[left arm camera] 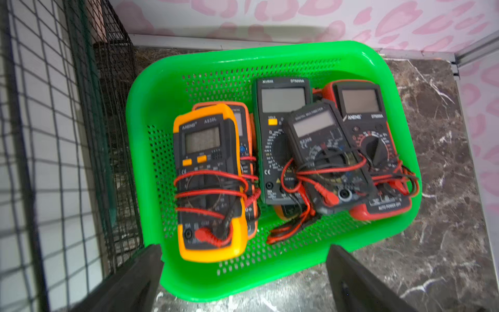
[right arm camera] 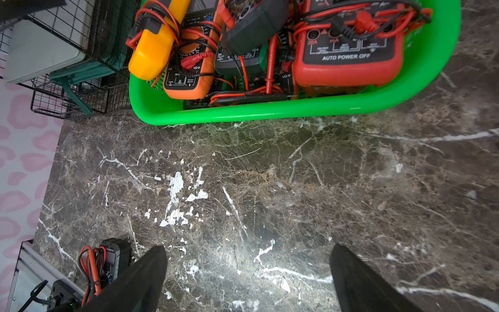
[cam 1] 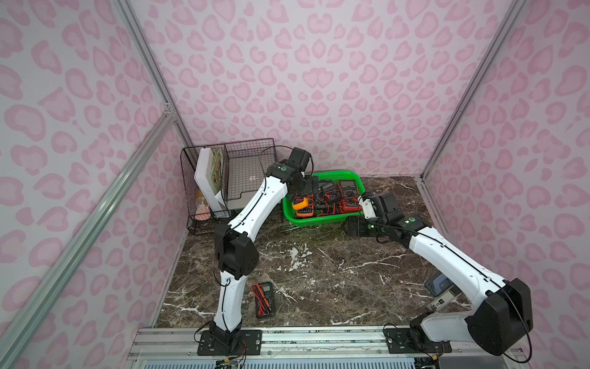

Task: Put the multimeter into the basket
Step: Place the multimeter in the basket.

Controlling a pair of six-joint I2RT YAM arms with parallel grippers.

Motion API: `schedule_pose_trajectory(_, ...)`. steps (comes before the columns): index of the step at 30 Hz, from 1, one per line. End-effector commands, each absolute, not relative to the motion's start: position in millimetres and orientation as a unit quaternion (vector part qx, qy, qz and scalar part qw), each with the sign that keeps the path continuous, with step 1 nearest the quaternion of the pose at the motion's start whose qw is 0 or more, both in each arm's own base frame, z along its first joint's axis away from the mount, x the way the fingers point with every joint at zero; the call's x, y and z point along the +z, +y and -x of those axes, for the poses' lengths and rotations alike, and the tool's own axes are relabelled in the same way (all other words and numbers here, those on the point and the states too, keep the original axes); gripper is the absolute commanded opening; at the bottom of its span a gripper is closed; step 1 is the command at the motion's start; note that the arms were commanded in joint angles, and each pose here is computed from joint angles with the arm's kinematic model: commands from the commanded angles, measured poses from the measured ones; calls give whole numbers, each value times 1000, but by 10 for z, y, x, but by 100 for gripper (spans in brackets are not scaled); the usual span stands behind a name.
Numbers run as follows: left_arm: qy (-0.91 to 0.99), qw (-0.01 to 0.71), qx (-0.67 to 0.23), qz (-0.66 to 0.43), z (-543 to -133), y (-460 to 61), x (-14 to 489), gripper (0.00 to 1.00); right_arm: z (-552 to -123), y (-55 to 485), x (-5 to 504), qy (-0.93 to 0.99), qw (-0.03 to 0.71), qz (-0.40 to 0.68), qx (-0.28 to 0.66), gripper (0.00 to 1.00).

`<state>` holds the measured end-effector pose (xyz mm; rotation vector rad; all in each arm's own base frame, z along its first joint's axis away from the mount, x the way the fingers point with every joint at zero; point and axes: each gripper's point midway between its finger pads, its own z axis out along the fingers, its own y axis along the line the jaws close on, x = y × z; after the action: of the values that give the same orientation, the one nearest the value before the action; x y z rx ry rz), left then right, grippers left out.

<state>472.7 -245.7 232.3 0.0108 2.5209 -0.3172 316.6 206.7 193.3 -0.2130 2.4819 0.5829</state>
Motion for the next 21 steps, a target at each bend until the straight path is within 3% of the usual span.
schedule_pose_trajectory(1, 952, 285, -114, 11, -4472, -2373, 2347, 99, -3155, 2022, 1944, 929, 295, 85, 207, 99)
schedule_pose_trajectory(21, 982, 152, -10, 115, -2270, -1174, 1746, 99, -2958, 1925, 1818, 928, 295, 72, 216, 99)
